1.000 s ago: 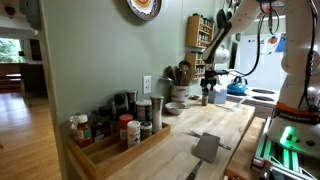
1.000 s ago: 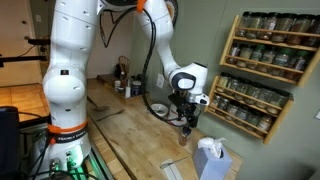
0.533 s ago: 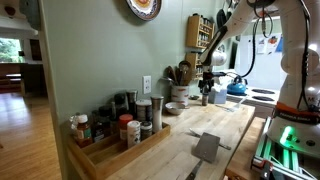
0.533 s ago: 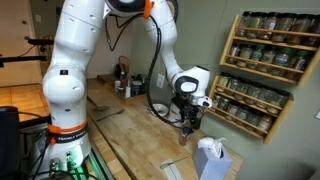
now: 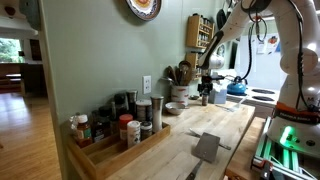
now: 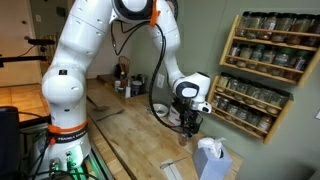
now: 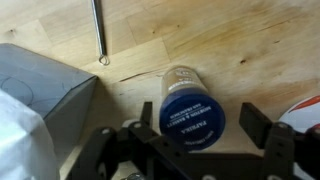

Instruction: Pick up the spice bottle with a blue lid from the kitchen counter and put it in the wooden storage tray

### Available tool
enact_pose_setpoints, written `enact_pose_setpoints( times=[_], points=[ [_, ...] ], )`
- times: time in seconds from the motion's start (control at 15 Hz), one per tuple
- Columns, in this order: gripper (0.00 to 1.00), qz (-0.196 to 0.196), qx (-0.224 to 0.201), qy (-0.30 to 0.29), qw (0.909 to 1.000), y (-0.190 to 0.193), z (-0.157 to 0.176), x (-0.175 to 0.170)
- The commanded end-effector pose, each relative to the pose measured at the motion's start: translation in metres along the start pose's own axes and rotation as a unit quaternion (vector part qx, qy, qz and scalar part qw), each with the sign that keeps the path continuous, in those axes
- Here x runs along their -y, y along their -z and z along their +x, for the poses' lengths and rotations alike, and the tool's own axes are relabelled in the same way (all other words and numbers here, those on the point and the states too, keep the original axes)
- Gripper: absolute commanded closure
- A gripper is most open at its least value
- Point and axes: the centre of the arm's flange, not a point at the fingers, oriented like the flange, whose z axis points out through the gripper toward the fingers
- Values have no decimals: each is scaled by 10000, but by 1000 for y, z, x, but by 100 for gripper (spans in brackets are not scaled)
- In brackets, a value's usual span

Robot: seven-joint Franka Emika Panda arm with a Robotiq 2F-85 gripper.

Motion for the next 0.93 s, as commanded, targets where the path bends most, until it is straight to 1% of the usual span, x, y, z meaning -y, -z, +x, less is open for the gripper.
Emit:
enact_pose_setpoints(
  times=[0.0,0.07,0.27,0.4,0.53,0.67,0.87],
  points=[
    [42,66,16,-34,10000,-15,6,-6],
    [51,89,23,-69,9999,-16,5,-7],
    [71,123,18,-126,9998,-15,2,-9],
    [71,172,12,-97,9998,-10,-7,-8],
    [71,174,-33,76,9998,-2,-25,-2],
    [71,72,-93,254,9996,7,-53,9],
    [71,-175,-499,620,9967,29,-101,33]
  ],
)
